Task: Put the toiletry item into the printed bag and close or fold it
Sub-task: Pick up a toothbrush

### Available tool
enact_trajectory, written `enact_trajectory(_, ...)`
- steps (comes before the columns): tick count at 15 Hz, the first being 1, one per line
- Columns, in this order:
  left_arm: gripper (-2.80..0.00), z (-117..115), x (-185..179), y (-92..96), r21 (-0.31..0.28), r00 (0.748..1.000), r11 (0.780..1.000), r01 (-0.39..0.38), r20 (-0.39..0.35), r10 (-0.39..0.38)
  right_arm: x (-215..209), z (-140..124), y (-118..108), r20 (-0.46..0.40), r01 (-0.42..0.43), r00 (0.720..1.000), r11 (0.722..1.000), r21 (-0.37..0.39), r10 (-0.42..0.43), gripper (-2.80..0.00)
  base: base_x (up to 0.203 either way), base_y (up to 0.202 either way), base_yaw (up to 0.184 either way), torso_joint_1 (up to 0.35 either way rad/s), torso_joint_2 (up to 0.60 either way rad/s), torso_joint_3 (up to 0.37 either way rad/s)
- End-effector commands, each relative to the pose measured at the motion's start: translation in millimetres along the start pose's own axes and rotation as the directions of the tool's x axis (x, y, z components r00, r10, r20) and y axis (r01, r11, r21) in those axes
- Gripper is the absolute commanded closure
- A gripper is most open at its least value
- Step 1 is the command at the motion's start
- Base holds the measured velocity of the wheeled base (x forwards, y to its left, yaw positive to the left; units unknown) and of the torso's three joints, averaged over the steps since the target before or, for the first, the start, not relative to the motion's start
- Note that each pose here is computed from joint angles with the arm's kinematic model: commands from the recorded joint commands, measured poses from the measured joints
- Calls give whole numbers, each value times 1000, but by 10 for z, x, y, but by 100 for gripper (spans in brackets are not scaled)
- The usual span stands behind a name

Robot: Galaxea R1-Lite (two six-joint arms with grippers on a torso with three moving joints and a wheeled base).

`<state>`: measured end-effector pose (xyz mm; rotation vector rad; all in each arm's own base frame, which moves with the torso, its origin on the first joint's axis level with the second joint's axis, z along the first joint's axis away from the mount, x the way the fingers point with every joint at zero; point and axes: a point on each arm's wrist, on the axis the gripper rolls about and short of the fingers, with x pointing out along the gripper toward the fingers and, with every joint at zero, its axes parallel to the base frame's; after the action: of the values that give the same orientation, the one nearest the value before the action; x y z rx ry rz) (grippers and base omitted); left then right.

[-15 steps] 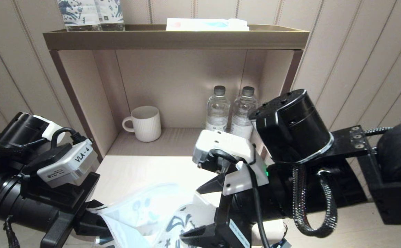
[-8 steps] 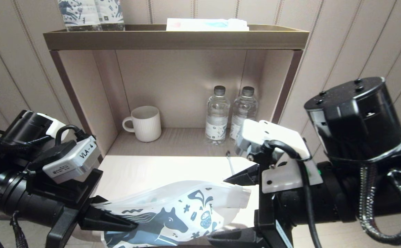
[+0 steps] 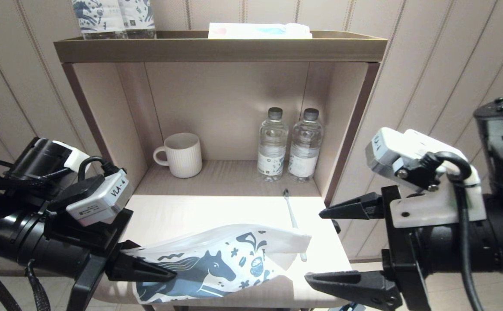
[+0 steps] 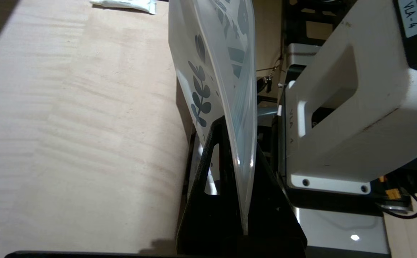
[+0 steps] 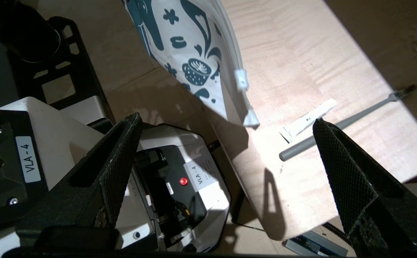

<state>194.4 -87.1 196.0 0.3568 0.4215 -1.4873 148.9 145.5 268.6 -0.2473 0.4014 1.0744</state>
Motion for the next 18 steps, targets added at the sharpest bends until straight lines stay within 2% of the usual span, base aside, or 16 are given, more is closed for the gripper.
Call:
enact_trajectory(1,0,-16,-36,51,2,1000,1000,-25,11,25,-179,-36,-55,24,65,998,998,27,-66,-280,0,0,0,0,0,0)
enact_trajectory(3,0,-21,-90,96,8,998,998,-62,19,62,-171,-85,-103,-11,174,985,980,102,-173,-280,0,0,0,0,0,0)
enact_trajectory(4,0,-20,-121,127,6,997,997,-80,22,79,-139,-117,-122,-40,235,972,962,141,-231,-280,0,0,0,0,0,0)
enact_trajectory(5,0,-14,-154,149,5,995,995,-96,25,96,-107,-159,-133,-66,263,965,950,170,-255,-280,0,0,0,0,0,0)
enact_trajectory(7,0,-6,-203,176,4,992,993,-119,31,118,-120,-205,-123,-87,270,962,945,182,-258,-280,0,0,0,0,0,0)
enact_trajectory(8,0,-6,-211,175,4,992,993,-122,31,122,-113,-238,-121,-112,286,956,941,182,-269,0,0,0,0,0,0,0)
enact_trajectory(11,0,6,-222,159,10,992,992,-125,34,125,-25,-299,-131,-186,317,940,932,177,-285,0,0,0,0,0,0,0)
enact_trajectory(14,0,10,-228,149,12,991,992,-127,35,126,125,-315,-182,-230,344,928,913,219,-294,0,0,0,0,0,0,0)
enact_trajectory(16,0,16,-232,147,13,991,992,-129,35,128,253,-304,-182,-255,342,924,913,223,-285,0,0,0,0,0,0,0)
enact_trajectory(18,0,22,-241,141,17,991,991,-133,38,132,413,-297,-180,-290,385,905,890,245,-311,0,0,0,0,0,0,0)
